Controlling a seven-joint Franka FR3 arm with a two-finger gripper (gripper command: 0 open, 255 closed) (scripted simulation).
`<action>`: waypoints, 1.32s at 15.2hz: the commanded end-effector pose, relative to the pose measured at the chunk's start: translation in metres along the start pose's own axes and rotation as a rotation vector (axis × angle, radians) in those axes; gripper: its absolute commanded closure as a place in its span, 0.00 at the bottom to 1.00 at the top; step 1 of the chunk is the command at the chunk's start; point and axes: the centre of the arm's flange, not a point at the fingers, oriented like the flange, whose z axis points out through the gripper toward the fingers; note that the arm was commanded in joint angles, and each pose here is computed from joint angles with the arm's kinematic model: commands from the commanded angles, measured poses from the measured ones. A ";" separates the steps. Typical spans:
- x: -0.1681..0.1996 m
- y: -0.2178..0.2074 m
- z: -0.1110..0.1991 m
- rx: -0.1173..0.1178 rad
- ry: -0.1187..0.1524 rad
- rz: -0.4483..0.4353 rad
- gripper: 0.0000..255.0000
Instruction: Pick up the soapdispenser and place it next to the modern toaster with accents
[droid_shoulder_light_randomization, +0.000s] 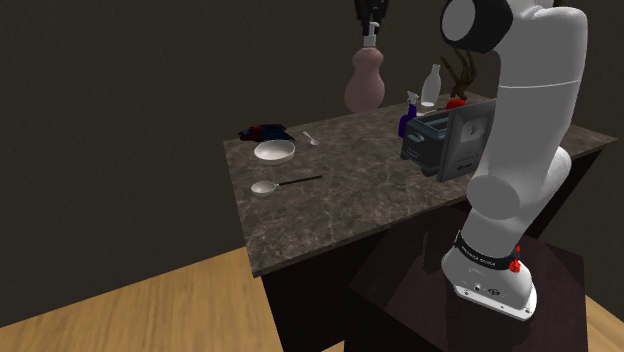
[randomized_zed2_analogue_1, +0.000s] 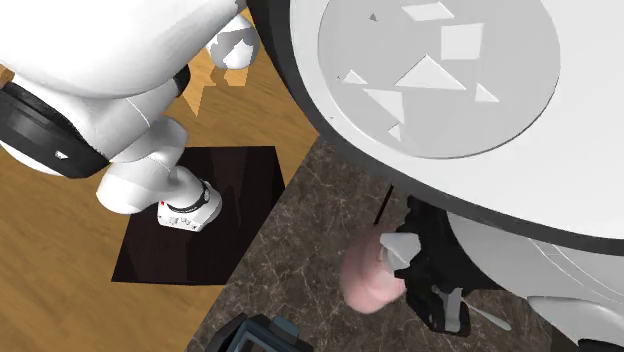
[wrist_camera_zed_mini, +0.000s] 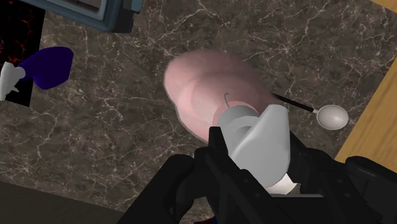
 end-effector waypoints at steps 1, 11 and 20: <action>-0.002 0.027 -0.002 0.000 0.001 -0.002 1.00; -0.003 0.076 0.034 0.000 0.001 -0.001 1.00; -0.002 0.077 0.082 0.000 0.001 -0.001 1.00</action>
